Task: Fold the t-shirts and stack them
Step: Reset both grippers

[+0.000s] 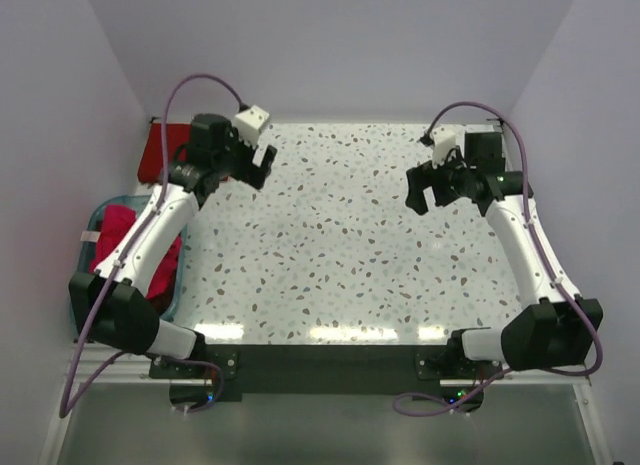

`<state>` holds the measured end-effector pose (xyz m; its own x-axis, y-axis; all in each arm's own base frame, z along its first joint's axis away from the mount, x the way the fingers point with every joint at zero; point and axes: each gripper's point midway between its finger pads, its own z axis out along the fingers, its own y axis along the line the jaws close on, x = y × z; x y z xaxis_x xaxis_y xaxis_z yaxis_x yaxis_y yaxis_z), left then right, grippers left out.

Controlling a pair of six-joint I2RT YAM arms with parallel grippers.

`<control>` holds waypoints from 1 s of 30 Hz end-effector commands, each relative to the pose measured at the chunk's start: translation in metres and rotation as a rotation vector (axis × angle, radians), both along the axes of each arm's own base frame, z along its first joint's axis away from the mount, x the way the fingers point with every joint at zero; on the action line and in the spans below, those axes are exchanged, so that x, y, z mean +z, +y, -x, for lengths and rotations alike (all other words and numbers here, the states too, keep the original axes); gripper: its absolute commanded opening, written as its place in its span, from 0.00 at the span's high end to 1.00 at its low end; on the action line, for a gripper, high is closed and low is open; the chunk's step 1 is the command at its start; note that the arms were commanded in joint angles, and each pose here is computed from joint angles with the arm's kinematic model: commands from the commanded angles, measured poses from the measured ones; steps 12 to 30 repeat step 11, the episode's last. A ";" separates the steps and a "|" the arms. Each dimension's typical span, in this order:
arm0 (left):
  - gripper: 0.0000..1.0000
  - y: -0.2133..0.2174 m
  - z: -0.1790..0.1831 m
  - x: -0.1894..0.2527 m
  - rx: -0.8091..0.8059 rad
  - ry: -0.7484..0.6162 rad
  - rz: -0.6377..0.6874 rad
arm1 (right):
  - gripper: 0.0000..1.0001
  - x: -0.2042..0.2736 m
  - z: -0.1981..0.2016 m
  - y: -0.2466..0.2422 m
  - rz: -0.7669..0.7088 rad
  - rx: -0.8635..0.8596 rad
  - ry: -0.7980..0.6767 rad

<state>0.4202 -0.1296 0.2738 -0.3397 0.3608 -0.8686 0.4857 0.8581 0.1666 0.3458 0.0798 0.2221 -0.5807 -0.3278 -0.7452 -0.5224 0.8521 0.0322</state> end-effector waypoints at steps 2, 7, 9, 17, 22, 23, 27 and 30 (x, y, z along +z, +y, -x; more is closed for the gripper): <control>0.00 0.005 0.053 -0.069 0.027 0.145 0.043 | 0.01 -0.020 0.032 0.002 -0.033 -0.002 0.029; 0.00 0.024 0.099 -0.136 0.063 0.264 -0.011 | 0.01 -0.049 0.061 -0.002 -0.033 -0.022 0.051; 0.00 0.027 0.107 -0.141 0.066 0.270 -0.012 | 0.01 -0.055 0.068 -0.001 -0.039 -0.024 0.064; 0.00 0.029 0.110 -0.140 0.082 0.276 -0.007 | 0.01 -0.059 0.073 -0.001 -0.046 -0.028 0.074; 0.00 0.029 0.110 -0.140 0.082 0.276 -0.007 | 0.01 -0.059 0.073 -0.001 -0.046 -0.028 0.074; 0.00 0.029 0.110 -0.140 0.082 0.276 -0.007 | 0.01 -0.059 0.073 -0.001 -0.046 -0.028 0.074; 0.00 0.029 0.110 -0.140 0.082 0.276 -0.007 | 0.01 -0.059 0.073 -0.001 -0.046 -0.028 0.074; 0.00 0.029 0.110 -0.140 0.082 0.276 -0.007 | 0.01 -0.059 0.073 -0.001 -0.046 -0.028 0.074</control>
